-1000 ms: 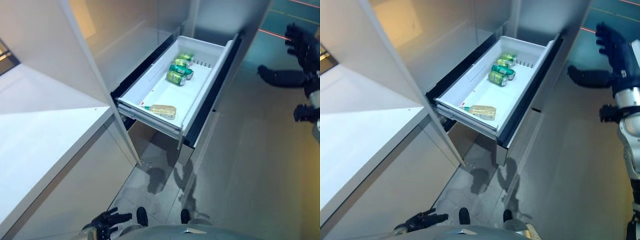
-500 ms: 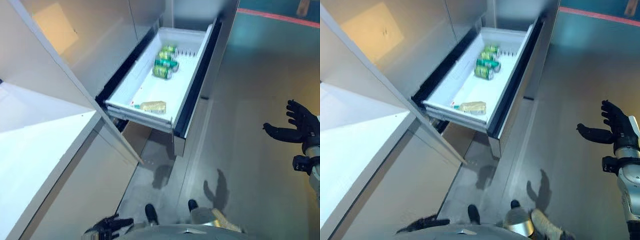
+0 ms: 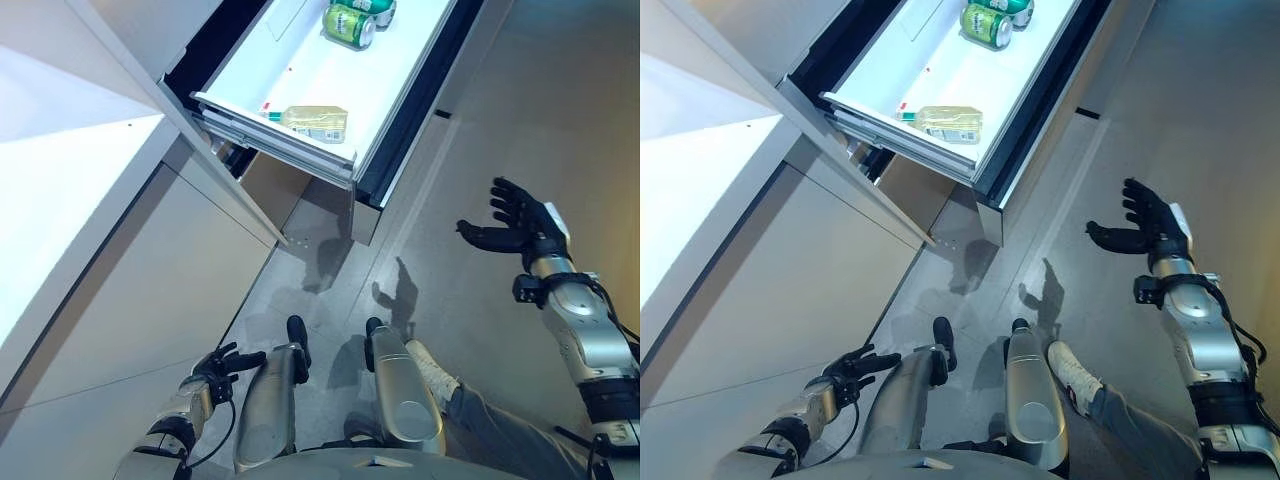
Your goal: Put drinks into fridge and close the fridge
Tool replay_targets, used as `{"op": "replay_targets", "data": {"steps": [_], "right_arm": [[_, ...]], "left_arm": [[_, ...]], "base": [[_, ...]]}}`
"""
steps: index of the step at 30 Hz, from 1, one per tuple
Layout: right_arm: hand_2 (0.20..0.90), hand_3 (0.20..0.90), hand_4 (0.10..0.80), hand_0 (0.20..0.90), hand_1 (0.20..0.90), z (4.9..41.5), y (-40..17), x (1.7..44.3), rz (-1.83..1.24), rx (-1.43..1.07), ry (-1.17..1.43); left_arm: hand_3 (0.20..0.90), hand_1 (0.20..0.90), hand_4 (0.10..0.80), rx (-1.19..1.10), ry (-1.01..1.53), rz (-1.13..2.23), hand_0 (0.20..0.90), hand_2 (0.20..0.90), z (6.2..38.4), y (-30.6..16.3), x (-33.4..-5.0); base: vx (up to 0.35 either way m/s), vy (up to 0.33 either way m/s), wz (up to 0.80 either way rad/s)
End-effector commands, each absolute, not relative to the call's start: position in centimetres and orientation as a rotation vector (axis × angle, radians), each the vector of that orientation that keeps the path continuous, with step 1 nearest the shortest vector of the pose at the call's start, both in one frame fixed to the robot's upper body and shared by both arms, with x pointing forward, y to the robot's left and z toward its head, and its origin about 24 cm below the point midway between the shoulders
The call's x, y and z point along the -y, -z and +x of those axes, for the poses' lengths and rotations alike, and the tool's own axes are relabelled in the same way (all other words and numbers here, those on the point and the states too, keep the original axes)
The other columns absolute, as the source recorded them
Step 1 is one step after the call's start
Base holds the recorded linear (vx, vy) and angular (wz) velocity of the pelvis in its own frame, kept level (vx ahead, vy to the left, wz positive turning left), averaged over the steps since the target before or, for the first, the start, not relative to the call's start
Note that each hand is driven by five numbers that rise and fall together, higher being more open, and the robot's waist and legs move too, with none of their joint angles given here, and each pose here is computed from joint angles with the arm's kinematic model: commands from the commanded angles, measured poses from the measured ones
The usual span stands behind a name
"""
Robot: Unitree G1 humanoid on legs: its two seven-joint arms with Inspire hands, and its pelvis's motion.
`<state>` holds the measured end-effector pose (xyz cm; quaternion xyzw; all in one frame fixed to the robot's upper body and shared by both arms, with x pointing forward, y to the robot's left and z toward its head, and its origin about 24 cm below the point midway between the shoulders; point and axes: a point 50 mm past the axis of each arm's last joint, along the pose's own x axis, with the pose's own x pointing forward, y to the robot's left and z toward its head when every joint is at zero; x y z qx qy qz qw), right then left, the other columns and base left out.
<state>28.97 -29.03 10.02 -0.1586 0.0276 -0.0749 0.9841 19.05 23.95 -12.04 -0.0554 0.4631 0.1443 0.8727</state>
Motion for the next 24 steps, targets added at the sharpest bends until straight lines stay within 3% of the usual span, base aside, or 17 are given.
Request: {"op": "replay_targets", "data": {"steps": [1, 11, 24], "right_arm": [[0.900, 0.900, 0.800, 0.900, 0.900, 31.9, -16.7, 26.2, -0.374, 0.251, 0.072], [0.900, 0.900, 0.800, 0.900, 0.900, 34.6, -23.0, 19.5, -0.475, 0.485, -0.081], [0.900, 0.900, 0.800, 0.900, 0.900, 33.9, -30.2, 11.8, -0.414, 0.765, -0.224]], "left_arm": [[0.900, 0.900, 0.800, -1.000, -0.361, -0.020, 0.900, 0.900, 18.2, 11.7, -26.2], [0.900, 0.900, 0.800, -0.963, -0.306, 0.019, 0.900, 0.900, 20.3, 10.9, -25.0], [0.900, 0.900, 0.800, -0.977, -0.268, 0.053, 0.900, 0.900, 20.0, 11.4, -24.1]], "base": [[0.013, -0.034, 0.13], [-0.002, -0.020, 0.10], [0.016, -0.005, 0.10]]}}
